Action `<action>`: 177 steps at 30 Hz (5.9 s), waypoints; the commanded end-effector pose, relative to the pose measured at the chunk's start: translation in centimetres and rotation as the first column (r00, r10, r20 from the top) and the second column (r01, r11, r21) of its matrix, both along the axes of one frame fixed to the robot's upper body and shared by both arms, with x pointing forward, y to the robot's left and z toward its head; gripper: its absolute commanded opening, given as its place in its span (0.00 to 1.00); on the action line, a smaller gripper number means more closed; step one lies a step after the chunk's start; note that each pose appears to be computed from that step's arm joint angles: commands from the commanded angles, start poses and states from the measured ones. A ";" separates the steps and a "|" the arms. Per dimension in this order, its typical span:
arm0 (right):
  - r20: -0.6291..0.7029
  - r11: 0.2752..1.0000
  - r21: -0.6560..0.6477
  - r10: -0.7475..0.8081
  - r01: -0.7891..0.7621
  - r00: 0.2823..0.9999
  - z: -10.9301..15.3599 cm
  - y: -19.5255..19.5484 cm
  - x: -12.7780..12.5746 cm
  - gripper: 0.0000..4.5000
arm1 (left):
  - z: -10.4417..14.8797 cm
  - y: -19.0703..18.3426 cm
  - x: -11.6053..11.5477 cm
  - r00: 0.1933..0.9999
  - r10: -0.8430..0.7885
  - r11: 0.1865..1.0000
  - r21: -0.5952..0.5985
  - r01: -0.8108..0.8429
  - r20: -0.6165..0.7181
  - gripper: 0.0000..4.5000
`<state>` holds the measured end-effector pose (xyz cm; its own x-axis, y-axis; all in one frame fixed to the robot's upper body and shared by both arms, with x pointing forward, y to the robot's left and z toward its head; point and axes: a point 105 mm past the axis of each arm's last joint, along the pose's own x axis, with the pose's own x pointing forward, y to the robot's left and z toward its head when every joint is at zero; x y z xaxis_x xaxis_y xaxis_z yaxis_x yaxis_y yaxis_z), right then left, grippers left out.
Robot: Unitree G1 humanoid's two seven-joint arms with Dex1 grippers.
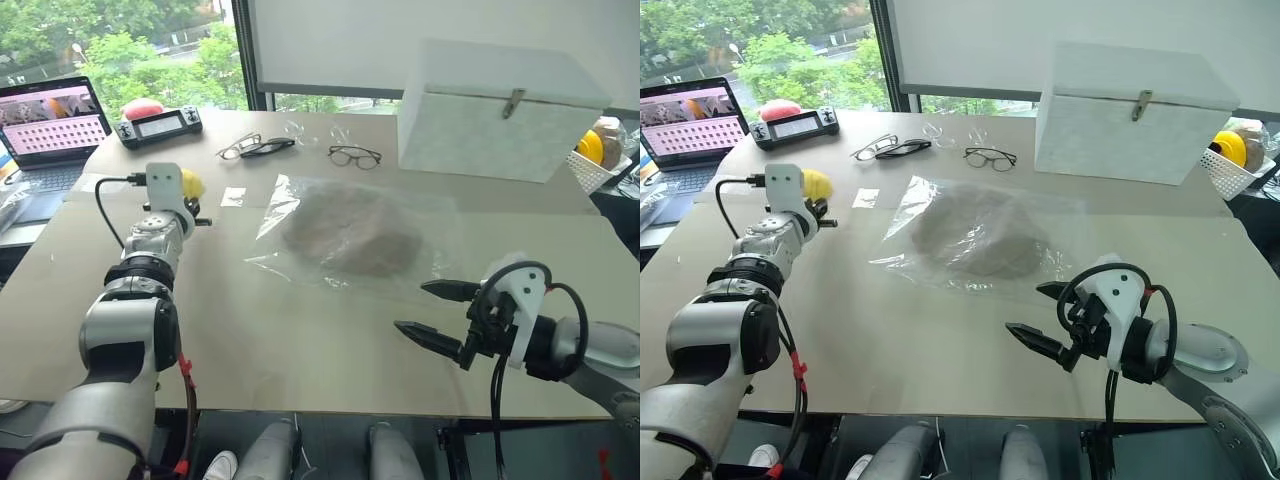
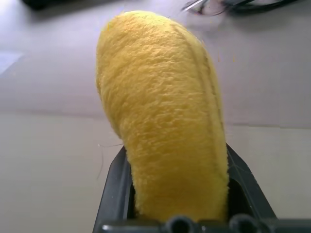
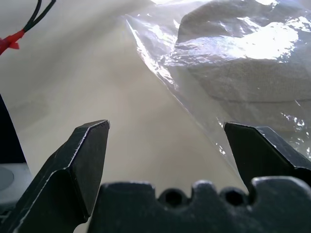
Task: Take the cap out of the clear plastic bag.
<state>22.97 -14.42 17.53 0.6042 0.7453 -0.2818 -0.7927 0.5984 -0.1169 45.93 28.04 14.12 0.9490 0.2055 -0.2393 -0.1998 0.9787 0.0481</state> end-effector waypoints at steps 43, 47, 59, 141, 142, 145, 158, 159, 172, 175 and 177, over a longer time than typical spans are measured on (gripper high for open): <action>0.057 0.980 0.054 -0.195 0.192 0.979 1.1 -3.0 1.0 1.00 | 5.5 -17.2 -14.4 -0.178 -0.974 -0.192 0.096 0.977 -0.139 1.00; 0.056 0.973 0.063 -0.227 0.224 0.972 1.0 -3.3 1.2 1.00 | 2.2 -20.1 -12.4 -0.097 -0.951 -0.185 0.288 0.940 -0.292 1.00; 0.047 0.965 0.042 -0.260 0.258 0.965 0.8 -4.0 -0.1 1.00 | -2.8 -25.9 -10.1 0.122 -0.901 -0.185 0.622 0.761 -0.417 1.00; 0.064 0.954 0.048 -0.299 0.297 0.952 0.7 -3.8 -0.6 1.00 | 1.6 -13.8 -4.2 0.414 -0.688 -0.695 0.705 -0.140 -0.596 0.57; 0.065 0.955 0.050 -0.295 0.292 0.953 0.8 -3.7 -0.5 1.00 | 2.2 -13.8 -3.9 0.443 -0.705 -0.654 0.750 -0.102 -0.554 0.65; 0.065 0.957 0.053 -0.287 0.284 0.956 0.8 -3.5 -0.4 1.00 | 3.0 -13.6 -3.4 0.485 -0.719 -0.580 0.814 -0.023 -0.498 0.91; 0.049 0.971 0.055 -0.236 0.234 0.970 0.6 -2.9 0.1 1.00 | 2.3 -5.9 -3.4 0.656 -0.690 0.017 0.900 0.435 -0.305 0.98; 0.047 0.972 0.056 -0.233 0.230 0.971 0.6 -2.9 0.2 1.00 | 3.1 -5.3 -3.0 0.696 -0.680 0.128 0.898 0.422 -0.230 0.98; 0.052 0.975 0.062 -0.216 0.212 0.975 0.8 -2.7 0.9 1.00 | 5.1 -6.0 1.1 0.889 -0.377 0.919 0.222 0.325 0.261 0.98; 0.054 0.974 0.063 -0.222 0.219 0.974 0.7 -2.6 1.2 1.00 | 5.9 -10.2 1.3 0.813 -0.481 0.867 0.037 0.498 0.329 0.98; 0.051 0.973 0.065 -0.226 0.223 0.973 0.6 -2.5 1.3 1.00 | 7.0 -13.7 0.4 0.697 -0.614 0.749 -0.007 0.663 0.371 0.98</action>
